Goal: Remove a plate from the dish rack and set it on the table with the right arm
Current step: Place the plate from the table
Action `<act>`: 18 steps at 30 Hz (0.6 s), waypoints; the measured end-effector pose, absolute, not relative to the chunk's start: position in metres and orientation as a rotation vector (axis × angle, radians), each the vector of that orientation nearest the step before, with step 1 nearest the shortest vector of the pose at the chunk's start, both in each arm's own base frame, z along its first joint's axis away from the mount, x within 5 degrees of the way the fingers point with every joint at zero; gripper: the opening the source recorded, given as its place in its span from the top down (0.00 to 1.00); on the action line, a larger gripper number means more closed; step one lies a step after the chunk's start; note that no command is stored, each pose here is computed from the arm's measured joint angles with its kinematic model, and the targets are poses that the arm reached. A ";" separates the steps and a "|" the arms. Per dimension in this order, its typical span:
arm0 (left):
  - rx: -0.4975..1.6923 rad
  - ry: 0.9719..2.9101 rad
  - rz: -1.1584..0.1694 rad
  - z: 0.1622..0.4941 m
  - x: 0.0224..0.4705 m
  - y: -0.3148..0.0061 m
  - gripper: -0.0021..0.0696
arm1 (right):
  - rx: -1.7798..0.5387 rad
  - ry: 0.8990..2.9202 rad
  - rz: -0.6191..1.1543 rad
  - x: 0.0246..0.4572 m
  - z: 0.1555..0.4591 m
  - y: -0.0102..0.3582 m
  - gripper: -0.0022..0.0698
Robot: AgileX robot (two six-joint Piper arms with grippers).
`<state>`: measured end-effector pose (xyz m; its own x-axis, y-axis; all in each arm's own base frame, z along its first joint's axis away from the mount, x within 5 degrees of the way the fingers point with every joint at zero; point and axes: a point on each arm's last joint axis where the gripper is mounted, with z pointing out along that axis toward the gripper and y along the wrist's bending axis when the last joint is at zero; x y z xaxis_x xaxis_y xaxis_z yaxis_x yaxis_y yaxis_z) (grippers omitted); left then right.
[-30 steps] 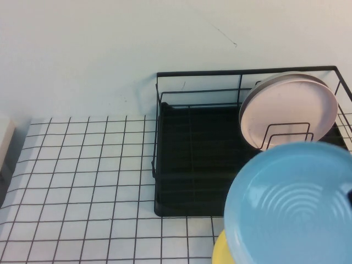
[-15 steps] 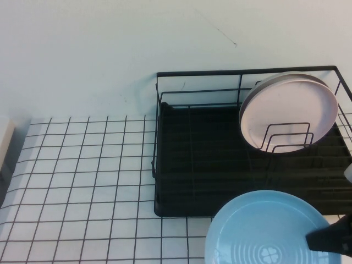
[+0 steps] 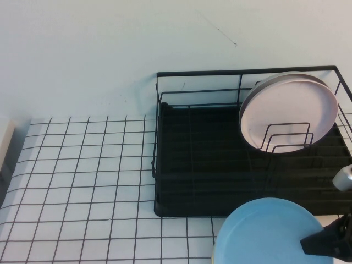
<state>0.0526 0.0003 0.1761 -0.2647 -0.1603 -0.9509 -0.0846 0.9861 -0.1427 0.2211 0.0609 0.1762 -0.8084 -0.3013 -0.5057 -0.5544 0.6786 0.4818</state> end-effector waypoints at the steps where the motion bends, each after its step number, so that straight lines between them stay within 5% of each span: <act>1: -0.179 1.841 -0.073 0.176 0.053 0.000 0.97 | -0.675 2.505 0.902 0.221 0.176 0.061 0.56; 5: -0.179 1.841 -0.073 0.176 0.053 0.000 0.97 | -0.732 2.515 0.899 0.218 0.175 0.061 0.31; 8: -0.179 1.841 -0.073 0.176 0.053 0.000 0.97 | -0.824 2.548 0.896 0.219 0.180 0.059 0.25; 13: -0.179 1.841 -0.073 0.176 0.053 0.000 0.97 | -0.927 2.658 0.891 0.228 0.205 0.054 0.29; 18: -0.179 1.841 -0.073 0.176 0.053 0.000 0.97 | -0.984 2.578 0.833 0.228 0.250 0.054 0.45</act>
<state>0.0526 0.0003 0.1761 -0.2647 -0.1603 -0.9509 -0.0846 0.9861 -0.1427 0.2283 0.0542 0.2504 -0.7373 -0.5265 -0.4232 -0.6746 0.6064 0.4208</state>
